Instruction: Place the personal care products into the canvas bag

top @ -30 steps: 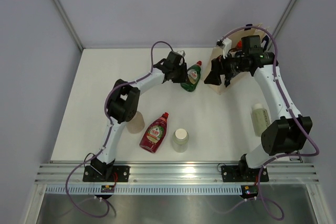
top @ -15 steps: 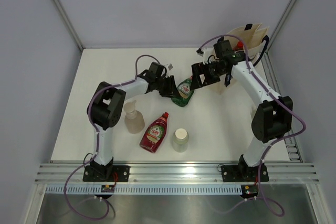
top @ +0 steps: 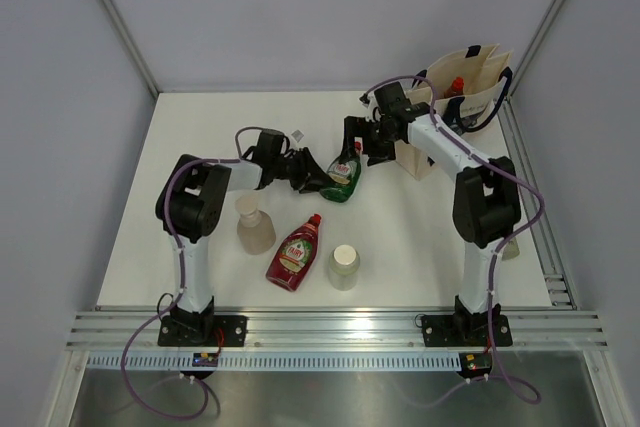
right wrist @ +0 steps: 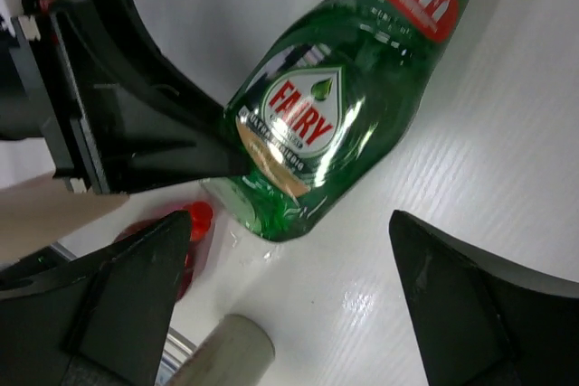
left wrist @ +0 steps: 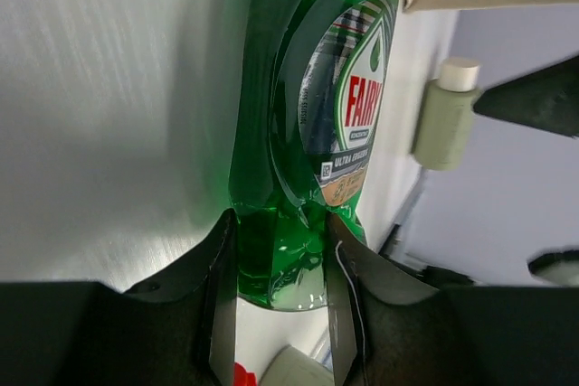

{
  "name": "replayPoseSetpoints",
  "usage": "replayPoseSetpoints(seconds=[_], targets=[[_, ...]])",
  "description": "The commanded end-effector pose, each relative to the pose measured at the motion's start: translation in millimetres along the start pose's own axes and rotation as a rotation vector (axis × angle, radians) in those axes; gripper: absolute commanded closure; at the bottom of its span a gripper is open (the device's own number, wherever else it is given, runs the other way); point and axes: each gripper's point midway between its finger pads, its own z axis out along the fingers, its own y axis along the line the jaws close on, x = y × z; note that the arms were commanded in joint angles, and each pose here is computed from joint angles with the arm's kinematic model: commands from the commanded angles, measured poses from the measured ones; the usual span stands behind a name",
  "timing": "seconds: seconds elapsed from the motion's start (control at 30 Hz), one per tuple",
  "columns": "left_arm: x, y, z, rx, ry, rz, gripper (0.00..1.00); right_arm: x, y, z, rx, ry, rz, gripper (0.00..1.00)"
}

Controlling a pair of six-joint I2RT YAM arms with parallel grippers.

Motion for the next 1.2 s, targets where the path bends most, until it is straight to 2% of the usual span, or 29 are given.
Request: replayPoseSetpoints(seconds=[0.0, 0.17, 0.4, 0.5, 0.63, 0.73, 0.8, 0.83, 0.87, 0.93, 0.97, 1.0, 1.07, 1.1, 1.13, 1.17], targets=[[-13.5, -51.6, -20.7, 0.265, 0.023, -0.009, 1.0, -37.4, 3.9, 19.3, -0.008, -0.097, 0.077, 0.0], [-21.3, -50.0, -32.4, 0.318, 0.012, -0.047, 1.0, -44.6, 2.6, 39.0, -0.008, -0.083, 0.178, 0.01], [-27.0, -59.3, -35.4, 0.39, 0.007, -0.076, 1.0, -29.4, 3.3, 62.1, -0.03, -0.006, 0.301, 0.01], [-29.9, -69.1, -39.6, 0.442, 0.004, -0.077, 1.0, -29.3, 19.1, 70.8, -0.097, 0.009, 0.381, 0.02], [-28.5, -83.8, -48.0, 0.505, 0.02, -0.059, 1.0, -42.4, 44.7, 80.5, -0.184, -0.02, 0.409, 0.06], [-27.3, -91.4, -54.3, 0.529, 0.022, -0.042, 1.0, -55.4, 56.1, 81.7, -0.231, -0.054, 0.431, 0.21], [-30.0, -93.1, -59.0, 0.528, 0.005, -0.036, 0.99, -64.2, 61.5, 76.4, -0.257, -0.08, 0.42, 0.42], [-29.6, -92.8, -60.1, 0.526, 0.003, -0.034, 0.97, -67.6, 63.0, 74.6, -0.263, -0.093, 0.41, 0.47], [-30.4, -93.1, -61.9, 0.521, -0.004, -0.03, 0.96, -73.1, 67.0, 68.9, -0.271, -0.116, 0.396, 0.58], [-30.0, -91.0, -62.9, 0.513, -0.009, -0.031, 0.85, -82.1, 69.4, 61.5, -0.28, -0.159, 0.361, 0.66], [-29.5, -90.9, -64.2, 0.507, -0.011, -0.026, 0.78, -86.9, 72.8, 55.3, -0.283, -0.182, 0.347, 0.75], [-29.8, -91.1, -65.3, 0.504, -0.017, -0.02, 0.62, -90.4, 74.6, 51.7, -0.289, -0.2, 0.321, 0.8], [-28.2, -89.1, -66.1, 0.491, -0.019, -0.009, 0.47, -100.0, 82.6, 40.7, -0.321, -0.237, 0.276, 0.9], [-28.4, -92.7, -69.6, 0.491, -0.026, 0.007, 0.38, -103.5, 86.6, 36.0, -0.336, -0.249, 0.244, 0.99], [-27.9, -91.9, -70.4, 0.48, -0.024, 0.002, 0.21, -107.1, 92.3, 30.4, -0.36, -0.262, 0.218, 1.0], [-28.8, -92.7, -72.6, 0.475, -0.035, 0.039, 0.16, -112.2, 100.1, 20.9, -0.382, -0.28, 0.187, 1.0]])
